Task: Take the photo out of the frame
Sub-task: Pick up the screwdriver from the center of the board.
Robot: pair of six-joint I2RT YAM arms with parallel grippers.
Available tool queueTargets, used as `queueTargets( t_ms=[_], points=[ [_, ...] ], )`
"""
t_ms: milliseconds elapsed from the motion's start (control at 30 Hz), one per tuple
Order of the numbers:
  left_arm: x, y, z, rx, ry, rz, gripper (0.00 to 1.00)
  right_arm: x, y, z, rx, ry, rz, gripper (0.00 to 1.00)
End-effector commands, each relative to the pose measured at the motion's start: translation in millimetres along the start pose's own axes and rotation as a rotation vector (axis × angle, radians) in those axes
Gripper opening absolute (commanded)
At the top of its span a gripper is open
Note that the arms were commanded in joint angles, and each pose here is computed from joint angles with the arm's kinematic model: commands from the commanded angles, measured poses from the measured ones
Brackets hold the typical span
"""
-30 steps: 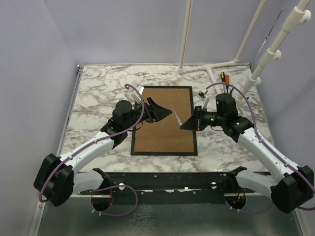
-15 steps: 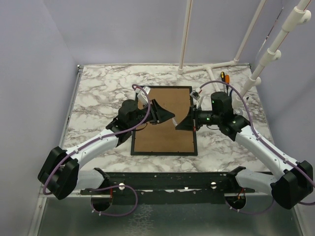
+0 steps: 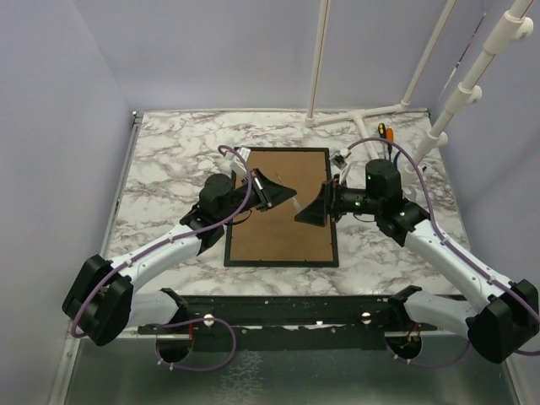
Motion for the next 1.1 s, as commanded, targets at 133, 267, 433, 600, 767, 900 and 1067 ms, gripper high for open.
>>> queueTargets(
  t_ms=[133,267,433,600,767,900,1067],
  points=[
    [-11,-31,54,-0.125,-0.351,-0.066,0.00,3,28,22,0.143,-0.302,0.252,0.99],
    [-17,-46,80,-0.126,-0.477,-0.095,0.00,5,51,32,0.184,-0.416,0.384,0.98],
    [-18,-61,95,-0.120,-0.524,-0.149,0.00,5,74,53,0.227,-0.560,0.410,0.90],
    [-19,-67,99,-0.128,-0.541,-0.173,0.00,4,84,71,0.262,-0.643,0.426,0.78],
    [-23,-71,101,-0.125,-0.549,-0.184,0.00,3,88,84,0.273,-0.689,0.398,0.65],
    [-24,-73,101,-0.127,-0.549,-0.189,0.00,7,89,92,0.277,-0.677,0.349,0.55],
    [-23,-77,102,-0.136,-0.534,-0.210,0.00,11,90,93,0.280,-0.665,0.362,0.41]
  ],
)
Point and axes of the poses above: each gripper's point midway between its finger pads, its own x axis out along the fingers, its own y axis along the line the jaws close on, z = x × y, the point moved 6 cm from there along -x, back along the fingers, and after that the axes turned 12 degrees about x, right-handed, at the moved point
